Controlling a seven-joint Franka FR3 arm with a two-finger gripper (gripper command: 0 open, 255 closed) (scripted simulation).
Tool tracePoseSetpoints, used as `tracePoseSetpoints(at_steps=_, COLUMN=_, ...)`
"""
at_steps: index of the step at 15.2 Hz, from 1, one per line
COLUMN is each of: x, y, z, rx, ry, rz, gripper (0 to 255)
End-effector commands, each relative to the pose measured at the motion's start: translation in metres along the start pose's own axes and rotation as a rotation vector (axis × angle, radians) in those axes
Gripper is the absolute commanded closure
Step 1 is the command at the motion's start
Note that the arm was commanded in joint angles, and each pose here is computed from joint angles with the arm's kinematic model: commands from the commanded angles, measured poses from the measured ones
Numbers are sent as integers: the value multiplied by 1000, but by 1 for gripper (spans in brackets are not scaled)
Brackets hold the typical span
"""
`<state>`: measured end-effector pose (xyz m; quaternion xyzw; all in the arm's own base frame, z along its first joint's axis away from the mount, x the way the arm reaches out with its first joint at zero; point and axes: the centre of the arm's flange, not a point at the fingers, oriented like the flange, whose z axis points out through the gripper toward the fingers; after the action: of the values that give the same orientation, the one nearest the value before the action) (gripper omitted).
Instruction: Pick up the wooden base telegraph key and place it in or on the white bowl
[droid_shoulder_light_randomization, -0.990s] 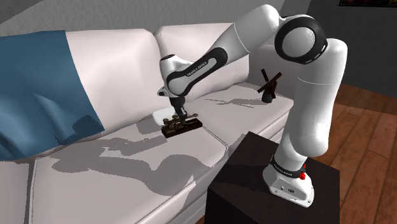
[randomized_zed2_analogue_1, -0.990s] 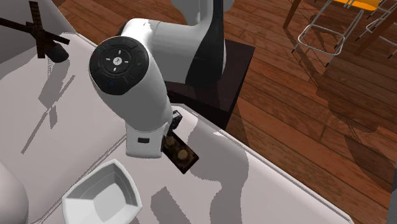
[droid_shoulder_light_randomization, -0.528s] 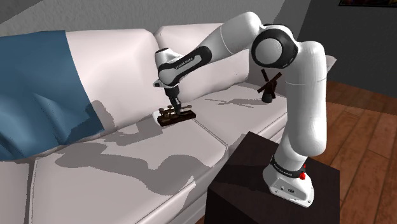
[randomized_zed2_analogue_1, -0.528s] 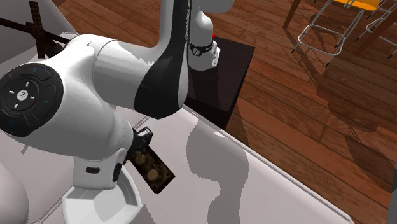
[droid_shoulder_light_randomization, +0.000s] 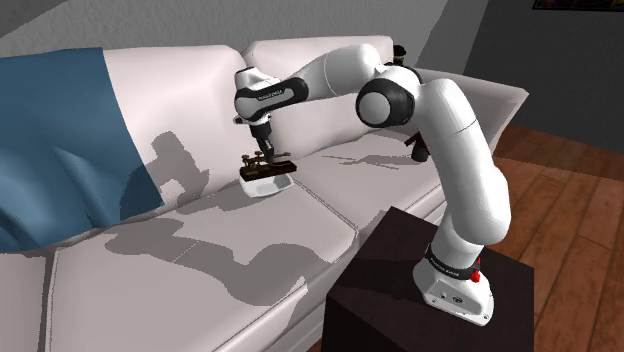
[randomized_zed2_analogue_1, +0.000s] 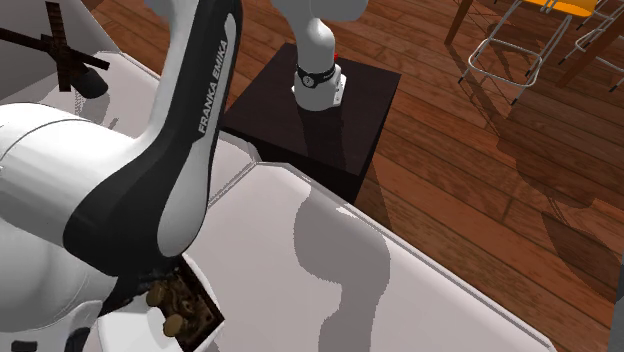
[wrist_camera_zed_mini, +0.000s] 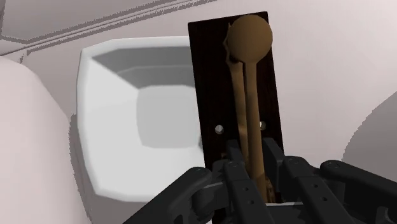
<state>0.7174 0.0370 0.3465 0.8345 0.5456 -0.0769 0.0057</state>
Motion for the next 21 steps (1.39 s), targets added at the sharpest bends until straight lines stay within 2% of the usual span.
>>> tracePoseSetpoints(at_steps=1, x=-1, y=29, z=-1, rx=-1, ry=0, rz=-1, gripper=255)
tracePoseSetpoints(at_steps=4, x=-3, y=69, z=-5, rx=-1, ry=0, rz=-1, gripper=255)
tracePoseSetpoints(at_steps=21, x=9, y=75, z=79, rx=-1, ry=0, rz=-1, gripper=255)
